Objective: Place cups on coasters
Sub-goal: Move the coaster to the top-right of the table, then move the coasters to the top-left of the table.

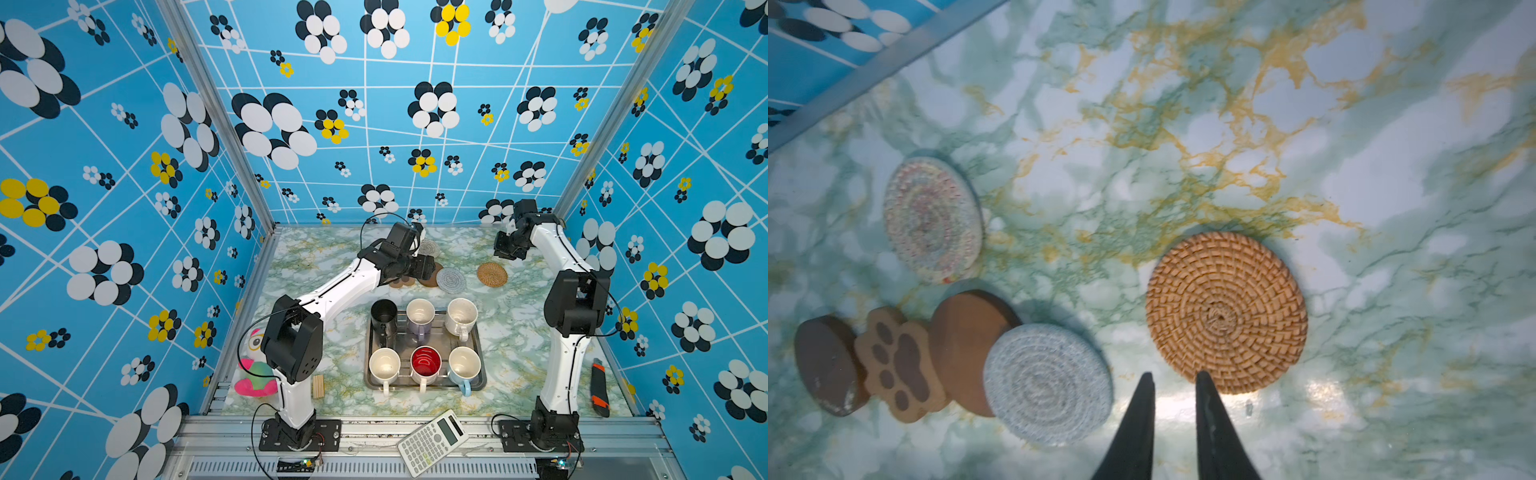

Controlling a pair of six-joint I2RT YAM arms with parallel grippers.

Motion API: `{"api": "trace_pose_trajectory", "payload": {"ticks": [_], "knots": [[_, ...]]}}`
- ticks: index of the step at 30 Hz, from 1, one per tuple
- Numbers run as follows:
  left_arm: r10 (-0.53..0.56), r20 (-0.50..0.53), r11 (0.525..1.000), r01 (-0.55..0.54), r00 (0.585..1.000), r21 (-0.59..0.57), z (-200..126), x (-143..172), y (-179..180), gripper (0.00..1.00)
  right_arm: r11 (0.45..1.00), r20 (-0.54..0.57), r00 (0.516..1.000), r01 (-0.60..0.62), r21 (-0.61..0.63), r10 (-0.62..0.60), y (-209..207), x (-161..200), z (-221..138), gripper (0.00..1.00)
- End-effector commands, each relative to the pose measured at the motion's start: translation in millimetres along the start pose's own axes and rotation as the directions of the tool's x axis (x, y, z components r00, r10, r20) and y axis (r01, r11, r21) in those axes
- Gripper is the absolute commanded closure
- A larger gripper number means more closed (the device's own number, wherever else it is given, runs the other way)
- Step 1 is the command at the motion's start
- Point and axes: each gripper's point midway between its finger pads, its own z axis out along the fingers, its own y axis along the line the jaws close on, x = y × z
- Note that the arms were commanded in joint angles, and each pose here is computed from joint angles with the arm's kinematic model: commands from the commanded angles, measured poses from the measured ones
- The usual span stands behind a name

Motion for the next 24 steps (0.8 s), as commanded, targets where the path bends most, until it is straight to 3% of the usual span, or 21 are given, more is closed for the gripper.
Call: {"api": "trace_pose_trajectory", "payload": {"ticks": [1,6,11,17,24], "knots": [[0.048,-0.006,0.988,-0.048,0.999,-0.143,-11,-6,22,0.20,0.996,-0.002,0.997,0.073,-0.054,-0.073,33,13,-12,0.73],[0.105,-0.116,0.908,-0.143,0.988,-0.393,-7,-2,75,0.17,0.984,-0.028,0.987,0.156,-0.088,-0.159,71,38,-8,0.66],[0.132,-0.200,0.844,-0.216,0.971,-0.491,4,2,113,0.14,0.968,-0.064,0.969,0.232,-0.094,-0.238,93,62,4,0.58],[0.050,-0.278,0.830,-0.194,0.959,-0.522,27,17,165,0.13,0.969,-0.106,0.965,0.231,-0.093,-0.240,92,79,15,0.57],[-0.035,-0.281,0.853,-0.118,0.959,-0.508,54,20,206,0.14,0.971,-0.108,0.968,0.213,-0.110,-0.225,90,89,17,0.56]]}}
